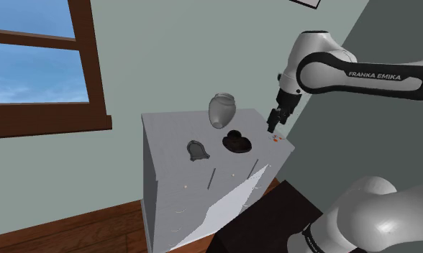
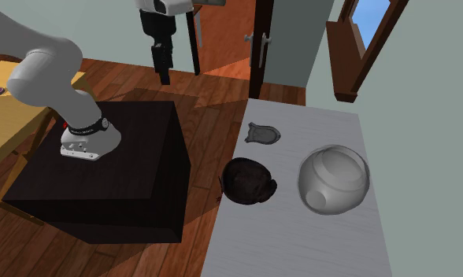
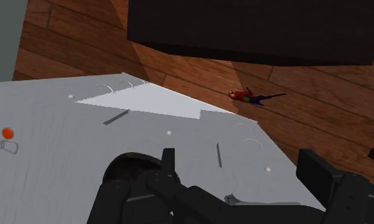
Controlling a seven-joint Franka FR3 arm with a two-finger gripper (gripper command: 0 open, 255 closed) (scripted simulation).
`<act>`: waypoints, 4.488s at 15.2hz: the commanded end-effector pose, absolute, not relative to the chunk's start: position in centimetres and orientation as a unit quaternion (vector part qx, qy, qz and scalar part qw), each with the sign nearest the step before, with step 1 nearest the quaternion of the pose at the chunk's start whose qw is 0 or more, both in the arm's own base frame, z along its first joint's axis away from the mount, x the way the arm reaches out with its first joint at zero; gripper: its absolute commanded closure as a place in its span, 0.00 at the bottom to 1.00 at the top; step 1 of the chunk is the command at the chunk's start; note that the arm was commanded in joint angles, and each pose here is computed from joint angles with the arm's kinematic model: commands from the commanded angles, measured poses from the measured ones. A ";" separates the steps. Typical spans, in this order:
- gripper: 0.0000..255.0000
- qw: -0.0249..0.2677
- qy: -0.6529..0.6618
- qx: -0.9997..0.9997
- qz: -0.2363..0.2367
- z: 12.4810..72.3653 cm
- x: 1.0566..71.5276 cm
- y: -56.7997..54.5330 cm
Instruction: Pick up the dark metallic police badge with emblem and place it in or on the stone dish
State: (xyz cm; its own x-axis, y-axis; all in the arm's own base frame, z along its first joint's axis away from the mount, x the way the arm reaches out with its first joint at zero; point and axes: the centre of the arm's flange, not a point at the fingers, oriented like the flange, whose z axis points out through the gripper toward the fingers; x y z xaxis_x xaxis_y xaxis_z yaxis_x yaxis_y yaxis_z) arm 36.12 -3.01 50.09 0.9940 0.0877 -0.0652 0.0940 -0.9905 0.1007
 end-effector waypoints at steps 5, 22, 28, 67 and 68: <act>0.00 0.047 0.113 0.992 -0.018 43.7 40.4 -3.5; 0.00 0.032 0.299 0.954 0.013 26.2 52.9 -0.9; 0.00 0.026 0.362 0.932 0.024 20.2 57.0 1.3; 1.00 0.023 0.390 0.920 0.029 19.3 59.1 2.4; 1.00 0.023 0.390 0.920 0.029 19.8 59.1 2.4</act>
